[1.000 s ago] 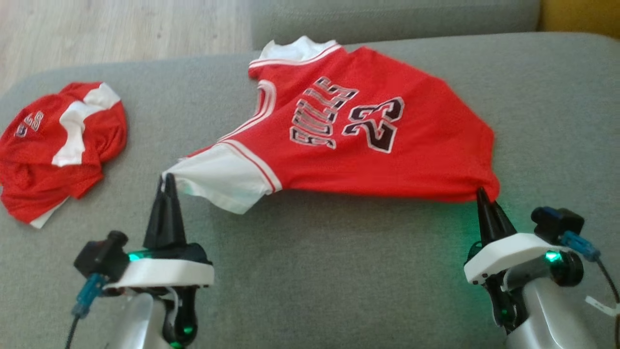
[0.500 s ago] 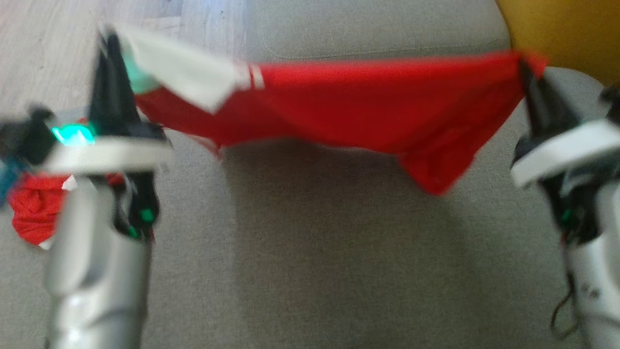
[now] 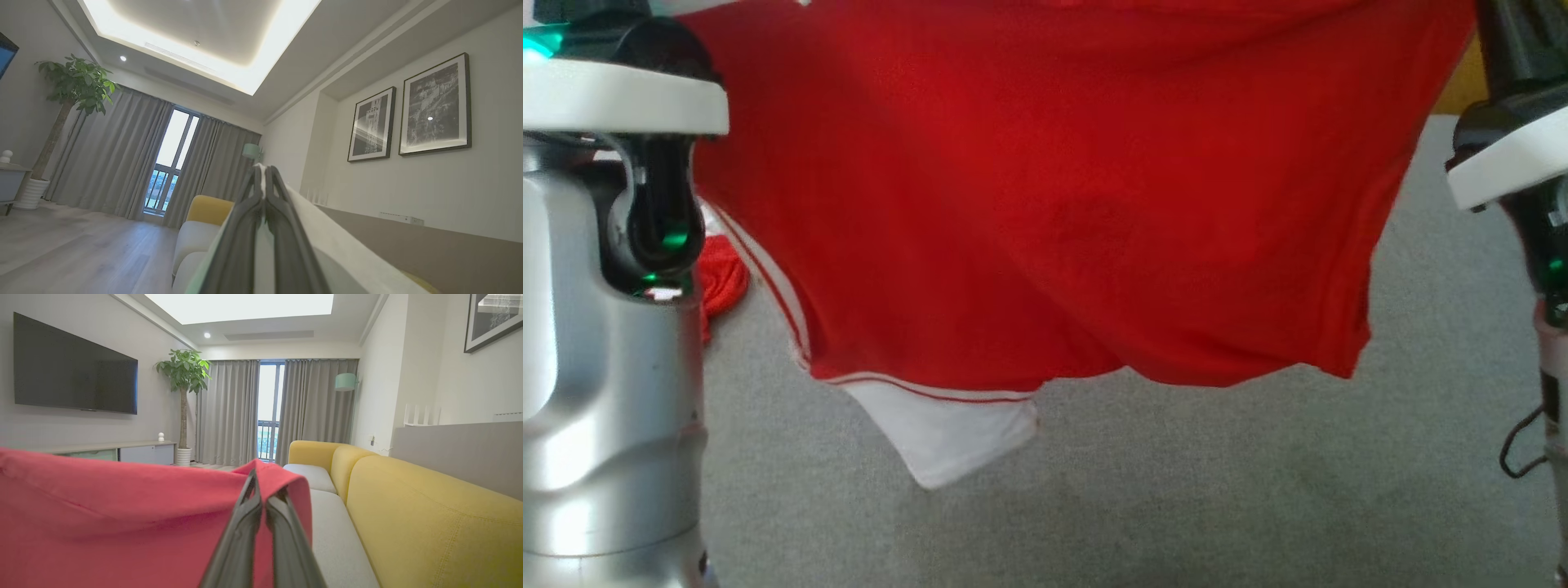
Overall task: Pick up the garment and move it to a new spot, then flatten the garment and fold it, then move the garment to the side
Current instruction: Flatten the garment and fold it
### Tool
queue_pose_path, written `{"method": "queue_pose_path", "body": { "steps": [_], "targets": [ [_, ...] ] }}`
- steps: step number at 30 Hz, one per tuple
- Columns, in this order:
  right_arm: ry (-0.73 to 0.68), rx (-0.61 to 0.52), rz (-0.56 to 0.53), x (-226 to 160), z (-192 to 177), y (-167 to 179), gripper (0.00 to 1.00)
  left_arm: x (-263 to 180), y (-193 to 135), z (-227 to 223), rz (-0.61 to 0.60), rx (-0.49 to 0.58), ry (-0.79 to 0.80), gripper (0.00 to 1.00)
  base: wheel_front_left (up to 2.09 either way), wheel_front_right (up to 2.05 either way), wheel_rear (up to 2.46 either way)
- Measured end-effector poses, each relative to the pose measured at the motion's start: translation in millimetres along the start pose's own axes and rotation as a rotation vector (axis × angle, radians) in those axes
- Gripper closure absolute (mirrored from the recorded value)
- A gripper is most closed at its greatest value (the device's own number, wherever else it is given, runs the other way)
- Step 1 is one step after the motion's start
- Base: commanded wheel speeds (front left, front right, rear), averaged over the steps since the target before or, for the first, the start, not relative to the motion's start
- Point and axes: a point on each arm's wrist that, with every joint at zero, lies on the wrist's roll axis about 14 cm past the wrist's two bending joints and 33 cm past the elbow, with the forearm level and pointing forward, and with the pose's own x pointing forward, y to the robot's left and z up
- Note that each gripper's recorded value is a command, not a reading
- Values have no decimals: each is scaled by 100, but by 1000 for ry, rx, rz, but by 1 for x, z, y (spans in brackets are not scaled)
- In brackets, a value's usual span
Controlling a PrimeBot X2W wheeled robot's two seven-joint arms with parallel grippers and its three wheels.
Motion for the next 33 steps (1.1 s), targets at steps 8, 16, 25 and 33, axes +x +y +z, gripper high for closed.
{"method": "queue_pose_path", "body": {
  "steps": [8,16,25,33],
  "targets": [
    [166,48,7,22,-59,-4,100,17,37,-62,42,57,196,100,0,0,0],
    [130,-36,-41,130,-70,-48,100,114,82,-77,57,121,136,100,0,0,0],
    [68,-163,-135,193,-118,-98,100,159,125,-125,116,111,98,100,0,0,0],
    [306,-93,-77,169,-220,-69,100,104,140,-194,169,71,265,100,0,0,0]
  ]
}}
